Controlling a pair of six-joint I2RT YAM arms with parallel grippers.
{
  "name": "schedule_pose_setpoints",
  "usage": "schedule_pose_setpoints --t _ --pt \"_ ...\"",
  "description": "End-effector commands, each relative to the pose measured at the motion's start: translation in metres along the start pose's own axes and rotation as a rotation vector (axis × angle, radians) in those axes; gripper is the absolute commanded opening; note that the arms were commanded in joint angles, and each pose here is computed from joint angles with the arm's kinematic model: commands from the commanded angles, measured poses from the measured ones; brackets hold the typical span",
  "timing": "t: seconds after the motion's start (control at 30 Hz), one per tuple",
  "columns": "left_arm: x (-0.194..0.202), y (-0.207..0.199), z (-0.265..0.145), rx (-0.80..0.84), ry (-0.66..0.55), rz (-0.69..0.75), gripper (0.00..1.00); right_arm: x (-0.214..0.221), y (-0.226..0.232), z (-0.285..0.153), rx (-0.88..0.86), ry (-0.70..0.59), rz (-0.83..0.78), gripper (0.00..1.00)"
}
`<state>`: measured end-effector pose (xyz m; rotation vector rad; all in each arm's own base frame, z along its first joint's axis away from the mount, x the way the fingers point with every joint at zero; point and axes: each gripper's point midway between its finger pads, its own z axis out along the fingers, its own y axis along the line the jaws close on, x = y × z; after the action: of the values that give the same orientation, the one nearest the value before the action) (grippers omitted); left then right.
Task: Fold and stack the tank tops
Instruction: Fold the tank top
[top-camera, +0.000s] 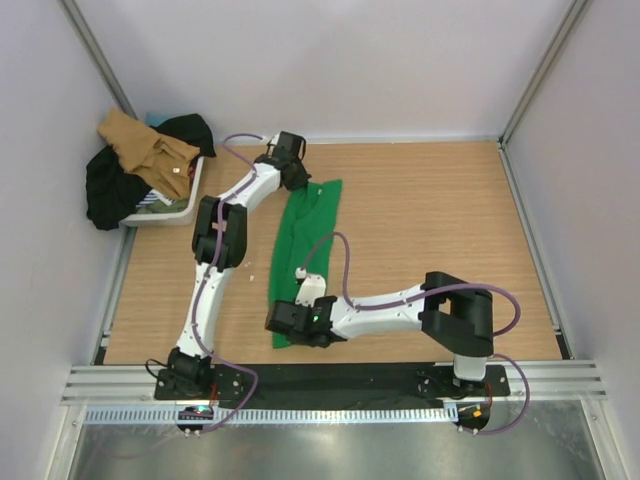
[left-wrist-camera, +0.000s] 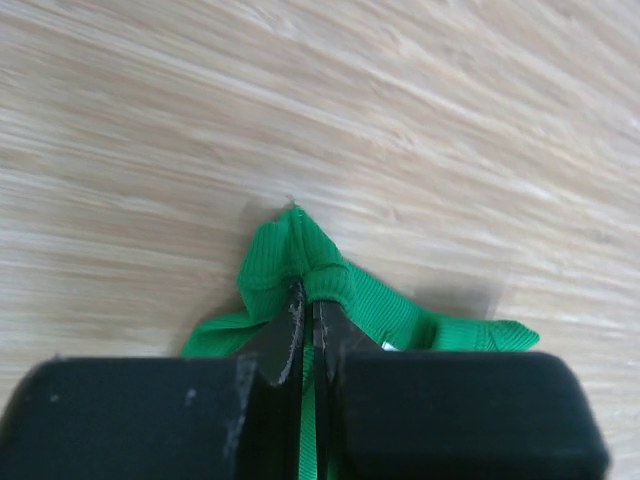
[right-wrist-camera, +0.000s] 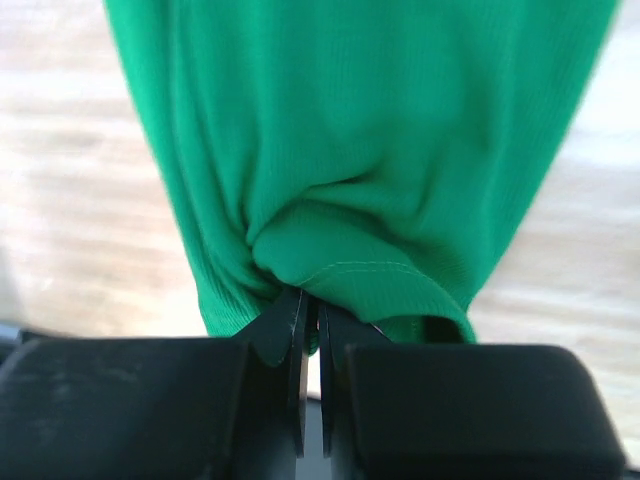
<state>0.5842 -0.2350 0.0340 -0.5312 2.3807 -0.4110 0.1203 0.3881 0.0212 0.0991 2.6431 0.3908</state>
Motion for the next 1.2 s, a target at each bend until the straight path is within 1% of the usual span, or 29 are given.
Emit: schedule_pose_setpoints --t 0.0,0.03,0.1,0.13,0.17,0.23,0.27,0.33,0.37,0.43,0.53,0.57,0.6,0.67,0.7,0.73,0.8,0.83,0.9,0.93,1.0,1.03,1.07,1.1,1.13,1.17 --pt "-0.019 -0.002 -0.009 0.011 -0.020 0.046 0.00 0.039 -0.031 0.002 0.128 0.094 -0.036 0.06" --pt "-0.020 -0.003 -0.011 0.012 -0.025 0.056 0.00 0.040 -0.028 0.000 0.119 0.093 -0.031 0.08" --pt "-0.026 -0.006 -0.016 0.024 -0.035 0.073 0.02 0.042 -0.029 -0.002 0.125 0.094 -0.032 0.19" --pt "-0.025 -0.008 -0.017 0.034 -0.030 0.091 0.05 0.042 -0.030 -0.002 0.129 0.092 -0.035 0.20" --pt "-0.026 -0.009 -0.018 0.040 -0.029 0.096 0.11 0.040 -0.030 -0.004 0.133 0.088 -0.037 0.25" --pt "-0.027 -0.012 -0.022 0.057 -0.025 0.107 0.18 0.037 -0.031 -0.008 0.136 0.064 -0.042 0.34" --pt "-0.027 -0.013 -0.024 0.062 -0.021 0.112 0.27 0.035 -0.032 -0.012 0.135 0.056 -0.046 0.39" --pt "-0.028 -0.012 -0.029 0.056 -0.018 0.125 0.34 0.032 -0.033 -0.017 0.128 0.029 -0.062 0.45" --pt "-0.035 -0.010 -0.033 0.033 -0.039 0.132 0.46 0.028 -0.033 -0.022 0.120 0.017 -0.071 0.53" --pt "-0.041 -0.006 -0.041 0.005 -0.054 0.153 0.60 0.027 -0.041 -0.027 0.128 -0.007 -0.082 0.61" --pt "-0.055 -0.007 -0.055 -0.018 -0.090 0.169 0.68 0.022 -0.039 -0.043 0.054 -0.032 -0.087 0.69" --pt "-0.057 -0.006 -0.057 -0.025 -0.094 0.170 0.70 0.020 -0.038 -0.048 0.031 -0.038 -0.089 0.71" --pt "-0.060 -0.005 -0.061 -0.032 -0.097 0.170 0.71 0.014 -0.032 -0.061 -0.018 -0.049 -0.076 0.72" --pt "-0.067 -0.004 -0.068 -0.034 -0.105 0.165 0.77 0.010 -0.036 -0.067 -0.041 -0.064 -0.082 0.72" --pt "-0.070 -0.003 -0.072 -0.035 -0.109 0.165 0.79 0.004 -0.035 -0.077 -0.068 -0.073 -0.078 0.72" --pt "-0.076 -0.004 -0.079 -0.030 -0.118 0.161 0.84 0.002 -0.034 -0.081 -0.085 -0.078 -0.082 0.72" --pt "-0.081 -0.008 -0.089 -0.007 -0.119 0.167 0.89 -0.001 -0.031 -0.091 -0.123 -0.069 -0.111 0.73" --pt "-0.087 -0.010 -0.099 0.005 -0.128 0.164 0.99 -0.005 -0.021 -0.103 -0.186 -0.061 -0.099 0.75" --pt "-0.091 -0.011 -0.110 0.014 -0.131 0.168 1.00 -0.010 -0.014 -0.118 -0.239 -0.059 -0.113 0.77" --pt "-0.094 -0.012 -0.118 0.016 -0.139 0.172 1.00 -0.020 -0.014 -0.131 -0.267 -0.080 -0.107 0.79" --pt "-0.101 -0.013 -0.140 0.013 -0.167 0.174 1.00 -0.046 -0.017 -0.141 -0.270 -0.147 -0.101 0.81" --pt "-0.096 -0.005 -0.143 -0.002 -0.155 0.174 1.00 -0.059 -0.025 -0.146 -0.263 -0.169 -0.123 0.80" --pt "-0.094 -0.002 -0.148 -0.006 -0.152 0.170 1.00 -0.086 -0.036 -0.140 -0.225 -0.198 -0.072 0.79" --pt "-0.102 -0.007 -0.170 0.019 -0.181 0.161 1.00 -0.093 -0.042 -0.136 -0.227 -0.173 -0.071 0.77" --pt "-0.093 0.002 -0.169 0.008 -0.154 0.160 0.99 -0.105 -0.041 -0.135 -0.249 -0.183 -0.094 0.75" --pt "-0.091 0.004 -0.177 0.011 -0.153 0.162 1.00 -0.118 -0.048 -0.130 -0.240 -0.191 -0.080 0.73"
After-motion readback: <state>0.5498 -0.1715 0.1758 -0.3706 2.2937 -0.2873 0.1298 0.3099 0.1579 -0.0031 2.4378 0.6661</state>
